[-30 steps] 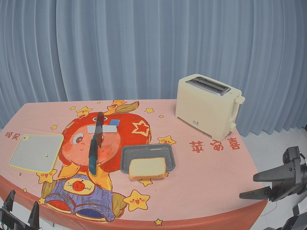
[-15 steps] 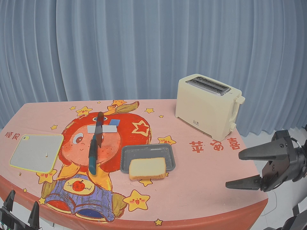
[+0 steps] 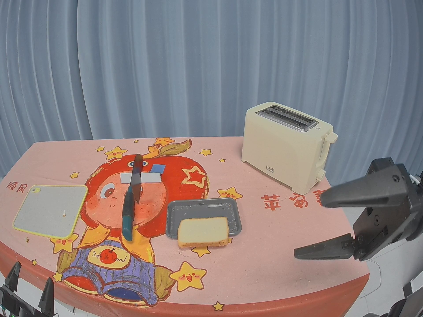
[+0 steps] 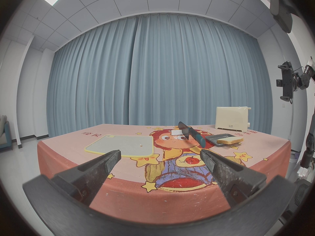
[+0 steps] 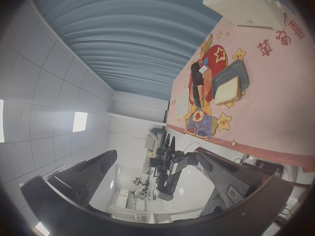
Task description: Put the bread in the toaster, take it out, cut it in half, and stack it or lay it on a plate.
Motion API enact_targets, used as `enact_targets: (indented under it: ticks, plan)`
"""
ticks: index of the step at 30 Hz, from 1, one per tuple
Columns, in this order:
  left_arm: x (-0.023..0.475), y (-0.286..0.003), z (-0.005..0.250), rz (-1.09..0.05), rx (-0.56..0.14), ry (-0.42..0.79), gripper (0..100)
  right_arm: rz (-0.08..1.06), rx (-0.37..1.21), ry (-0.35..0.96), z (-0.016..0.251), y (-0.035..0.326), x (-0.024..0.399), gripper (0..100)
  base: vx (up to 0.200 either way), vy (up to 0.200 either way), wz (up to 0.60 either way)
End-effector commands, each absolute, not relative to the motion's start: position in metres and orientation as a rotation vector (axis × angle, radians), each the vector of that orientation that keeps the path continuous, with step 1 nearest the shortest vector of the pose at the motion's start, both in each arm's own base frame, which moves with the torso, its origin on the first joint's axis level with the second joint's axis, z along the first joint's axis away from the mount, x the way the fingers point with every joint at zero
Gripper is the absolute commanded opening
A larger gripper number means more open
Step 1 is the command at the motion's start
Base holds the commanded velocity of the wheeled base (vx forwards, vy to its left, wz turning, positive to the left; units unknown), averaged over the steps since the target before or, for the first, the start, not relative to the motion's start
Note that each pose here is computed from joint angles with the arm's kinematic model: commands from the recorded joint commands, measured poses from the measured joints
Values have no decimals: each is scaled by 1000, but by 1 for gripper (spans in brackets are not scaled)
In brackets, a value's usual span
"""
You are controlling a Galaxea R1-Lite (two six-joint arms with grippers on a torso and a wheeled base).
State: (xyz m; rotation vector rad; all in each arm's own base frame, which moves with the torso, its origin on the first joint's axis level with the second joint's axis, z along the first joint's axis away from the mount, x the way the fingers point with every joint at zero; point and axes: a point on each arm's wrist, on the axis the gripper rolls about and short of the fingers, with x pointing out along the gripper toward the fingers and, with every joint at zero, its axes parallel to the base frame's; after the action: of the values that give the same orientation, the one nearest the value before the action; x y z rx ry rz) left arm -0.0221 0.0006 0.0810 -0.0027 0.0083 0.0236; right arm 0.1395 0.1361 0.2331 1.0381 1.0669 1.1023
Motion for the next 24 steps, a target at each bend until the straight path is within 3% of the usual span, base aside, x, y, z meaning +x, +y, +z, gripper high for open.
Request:
enact_targets:
  ticks: [1, 9, 24]
  plan:
    - [-21, 1, 76, 25, -3, 28, 100, 1122, 1023, 1102, 230, 143, 135, 100, 0, 0, 0]
    - [-21, 1, 76, 25, -3, 28, 100, 1082, 984, 1240, 202, 166, 143, 100, 0, 0, 0]
    - [-21, 1, 76, 25, -3, 28, 100, 1078, 973, 1262, 197, 168, 141, 100, 0, 0, 0]
